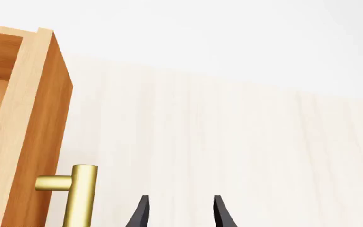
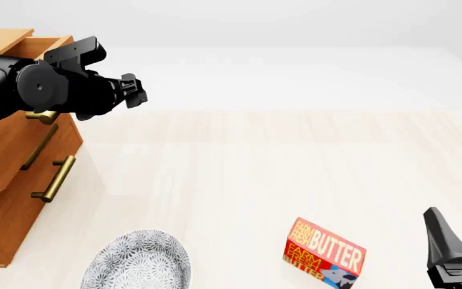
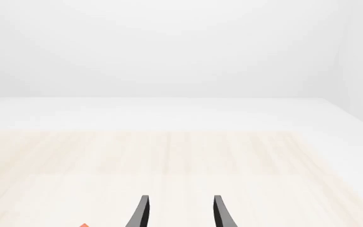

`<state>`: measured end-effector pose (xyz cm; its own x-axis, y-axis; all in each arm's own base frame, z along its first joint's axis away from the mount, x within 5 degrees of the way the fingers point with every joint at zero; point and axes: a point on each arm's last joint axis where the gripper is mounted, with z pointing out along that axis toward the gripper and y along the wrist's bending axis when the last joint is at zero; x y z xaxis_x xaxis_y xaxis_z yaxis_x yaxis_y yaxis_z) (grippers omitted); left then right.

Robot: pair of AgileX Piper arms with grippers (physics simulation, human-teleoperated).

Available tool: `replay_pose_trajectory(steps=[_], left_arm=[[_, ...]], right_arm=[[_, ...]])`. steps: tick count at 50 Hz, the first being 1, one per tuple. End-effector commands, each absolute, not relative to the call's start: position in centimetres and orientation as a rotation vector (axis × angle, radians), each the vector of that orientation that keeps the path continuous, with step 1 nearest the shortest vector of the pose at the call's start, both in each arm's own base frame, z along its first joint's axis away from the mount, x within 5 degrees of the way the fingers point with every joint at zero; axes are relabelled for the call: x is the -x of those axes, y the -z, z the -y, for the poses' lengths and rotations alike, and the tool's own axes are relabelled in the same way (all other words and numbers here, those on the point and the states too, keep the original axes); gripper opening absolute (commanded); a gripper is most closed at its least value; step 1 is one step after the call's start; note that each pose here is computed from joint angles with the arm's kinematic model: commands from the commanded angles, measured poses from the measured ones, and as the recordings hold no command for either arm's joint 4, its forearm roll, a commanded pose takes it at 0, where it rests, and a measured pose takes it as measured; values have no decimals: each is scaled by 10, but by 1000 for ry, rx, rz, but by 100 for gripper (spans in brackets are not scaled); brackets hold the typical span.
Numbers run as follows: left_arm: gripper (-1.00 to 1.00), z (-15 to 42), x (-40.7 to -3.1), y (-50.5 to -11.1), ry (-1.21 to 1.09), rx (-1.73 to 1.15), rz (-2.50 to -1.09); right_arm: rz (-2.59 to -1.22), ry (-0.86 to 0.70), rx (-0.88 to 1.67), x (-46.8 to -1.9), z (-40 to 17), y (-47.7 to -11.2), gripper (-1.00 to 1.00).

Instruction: Put the chocolate pudding in the top drawer of the cabinet and close it.

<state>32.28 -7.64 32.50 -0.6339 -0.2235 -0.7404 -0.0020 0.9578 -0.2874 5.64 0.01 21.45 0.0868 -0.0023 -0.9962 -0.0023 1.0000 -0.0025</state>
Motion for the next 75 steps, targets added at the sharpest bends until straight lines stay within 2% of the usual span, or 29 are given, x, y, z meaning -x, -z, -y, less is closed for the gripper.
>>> replay_pose_trajectory(steps=[1, 53, 70, 75], left_arm=[[100, 67, -324, -325, 313, 187, -2240], [100, 24, -314, -322, 228, 296, -2214], [100, 10, -323, -330, 186, 299, -2188], [100, -2, -320, -317, 162, 335, -2188]], right_arm=[[-1484, 0, 4, -56, 0, -214, 100], [-1484, 0, 4, -56, 0, -214, 100], [-1484, 0, 4, -56, 0, -214, 100], [-1484, 0, 4, -56, 0, -214, 100]])
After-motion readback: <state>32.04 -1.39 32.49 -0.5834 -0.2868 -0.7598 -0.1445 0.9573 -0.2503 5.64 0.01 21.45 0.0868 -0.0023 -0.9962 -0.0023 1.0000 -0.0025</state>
